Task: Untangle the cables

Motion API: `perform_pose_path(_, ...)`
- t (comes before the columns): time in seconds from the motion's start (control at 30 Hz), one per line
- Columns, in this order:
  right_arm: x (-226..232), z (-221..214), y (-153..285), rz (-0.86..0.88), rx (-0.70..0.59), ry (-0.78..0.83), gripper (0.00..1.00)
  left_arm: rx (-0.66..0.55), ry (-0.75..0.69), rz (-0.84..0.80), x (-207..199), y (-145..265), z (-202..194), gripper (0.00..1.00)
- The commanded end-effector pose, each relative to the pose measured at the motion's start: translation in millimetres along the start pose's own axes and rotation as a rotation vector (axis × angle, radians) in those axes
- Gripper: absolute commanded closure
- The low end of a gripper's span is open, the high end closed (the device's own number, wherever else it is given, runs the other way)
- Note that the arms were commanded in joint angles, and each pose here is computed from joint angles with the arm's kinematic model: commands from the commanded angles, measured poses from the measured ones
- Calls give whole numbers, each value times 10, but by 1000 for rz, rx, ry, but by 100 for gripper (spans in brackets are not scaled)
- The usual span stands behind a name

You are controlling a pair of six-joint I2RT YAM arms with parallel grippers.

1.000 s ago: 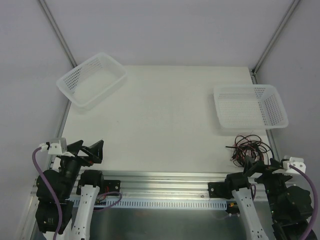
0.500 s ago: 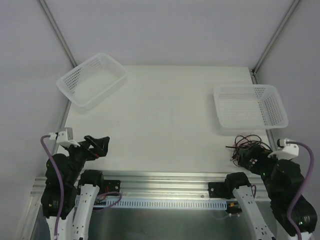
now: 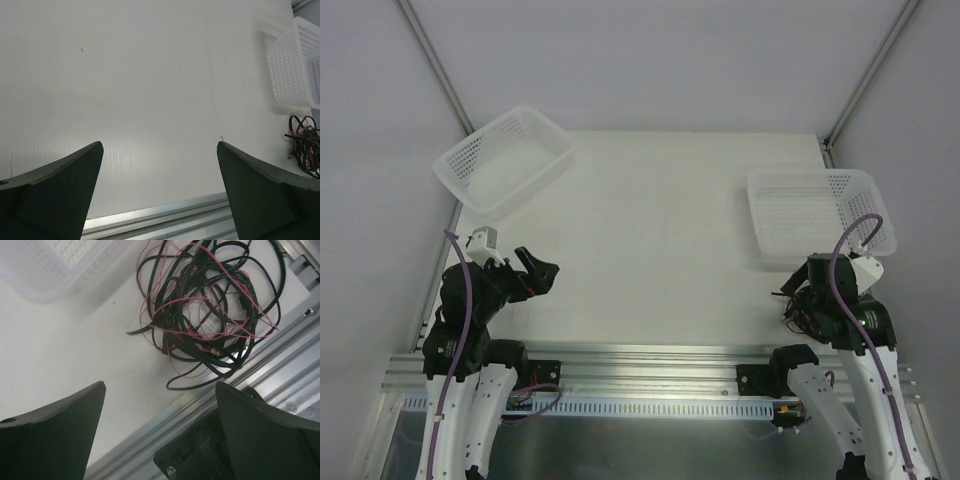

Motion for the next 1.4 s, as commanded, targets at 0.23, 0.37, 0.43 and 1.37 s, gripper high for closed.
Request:
perform_pose_path(0.23,-28,173,-667,-363,-64,-308,3,-30,-52,-119,16,-268,-179,1)
perform_pose_path(0.37,-39,42,-939,-394,30,-359,3,-30,-63,-153,-25,-259,-183,1)
perform_pose_path(0.43,-82,-42,-1088,-424,74,-381,3,-30,-64,-155,-25,-265,-185,1)
perform_pose_path(1.37,695,-799,-832,64,295,6,99,-13,-61,-178,-45,-292,-210,1)
Point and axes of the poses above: each gripper's point midway between its finger pads, its own y axis back along the fingers, its own x axis along the line the jaws close on, z = x × y, the point moved 4 cm from there along y, back along the fingers, and after that the axes turned 5 degrees about -y, right-handed, at the moved point
